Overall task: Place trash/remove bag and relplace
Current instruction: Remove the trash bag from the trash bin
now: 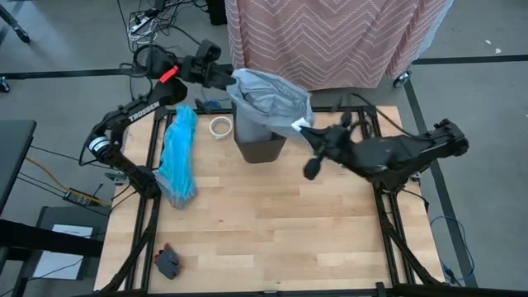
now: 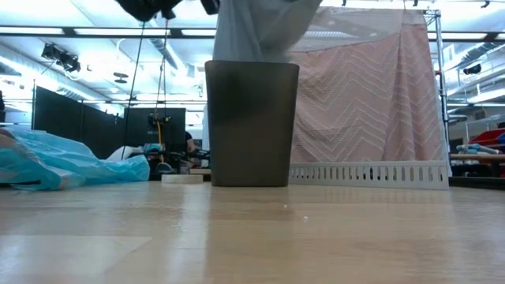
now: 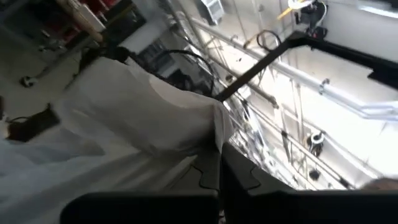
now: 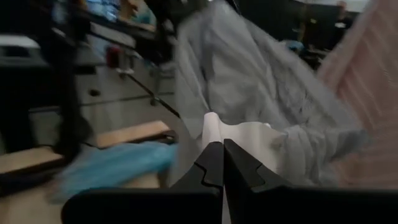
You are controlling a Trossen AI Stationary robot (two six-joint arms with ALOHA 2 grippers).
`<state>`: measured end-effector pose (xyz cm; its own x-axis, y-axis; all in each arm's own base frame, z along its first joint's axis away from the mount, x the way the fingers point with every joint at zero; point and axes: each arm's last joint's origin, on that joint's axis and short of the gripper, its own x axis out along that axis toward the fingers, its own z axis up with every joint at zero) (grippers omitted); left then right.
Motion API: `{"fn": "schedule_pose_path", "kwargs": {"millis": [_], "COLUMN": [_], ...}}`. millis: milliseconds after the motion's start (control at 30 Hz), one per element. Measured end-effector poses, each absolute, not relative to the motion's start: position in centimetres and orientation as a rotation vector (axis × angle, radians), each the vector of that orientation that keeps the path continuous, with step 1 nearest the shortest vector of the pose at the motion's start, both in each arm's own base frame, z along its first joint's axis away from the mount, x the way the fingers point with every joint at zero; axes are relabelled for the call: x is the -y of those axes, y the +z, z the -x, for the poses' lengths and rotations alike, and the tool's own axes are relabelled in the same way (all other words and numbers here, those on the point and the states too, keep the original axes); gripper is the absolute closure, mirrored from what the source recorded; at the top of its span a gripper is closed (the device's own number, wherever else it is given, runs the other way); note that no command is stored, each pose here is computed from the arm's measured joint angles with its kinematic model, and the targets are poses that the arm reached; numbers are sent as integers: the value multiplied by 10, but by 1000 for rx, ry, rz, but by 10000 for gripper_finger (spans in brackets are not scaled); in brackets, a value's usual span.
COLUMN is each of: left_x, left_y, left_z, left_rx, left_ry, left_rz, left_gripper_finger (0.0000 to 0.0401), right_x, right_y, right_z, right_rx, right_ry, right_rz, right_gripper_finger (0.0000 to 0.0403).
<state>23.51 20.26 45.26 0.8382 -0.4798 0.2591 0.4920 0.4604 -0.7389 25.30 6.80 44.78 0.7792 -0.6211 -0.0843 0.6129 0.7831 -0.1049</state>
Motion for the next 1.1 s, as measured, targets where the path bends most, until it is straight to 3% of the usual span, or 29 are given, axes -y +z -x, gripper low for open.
{"fn": "schedule_pose_path", "kwargs": {"millis": [200,533,1100], "left_x": [-194,-187,-151], "left_y": [455,405,448], "left_z": [-250,-284,-280], "left_rx": [-99,-166,-74], "left_ry": [-615,-313,-615], "left_rz": [948,1049,974], "left_gripper_finger": [400,400,381], "right_x": [-47,-4,48], "right_y": [428,398,385], "right_z": [-282,-307,-297], "right_rx": [-181,-325,-461], "right_ry": [-778,-809,-906], "right_rz": [96,24,-58], "right_gripper_finger": [403,403,403]}}
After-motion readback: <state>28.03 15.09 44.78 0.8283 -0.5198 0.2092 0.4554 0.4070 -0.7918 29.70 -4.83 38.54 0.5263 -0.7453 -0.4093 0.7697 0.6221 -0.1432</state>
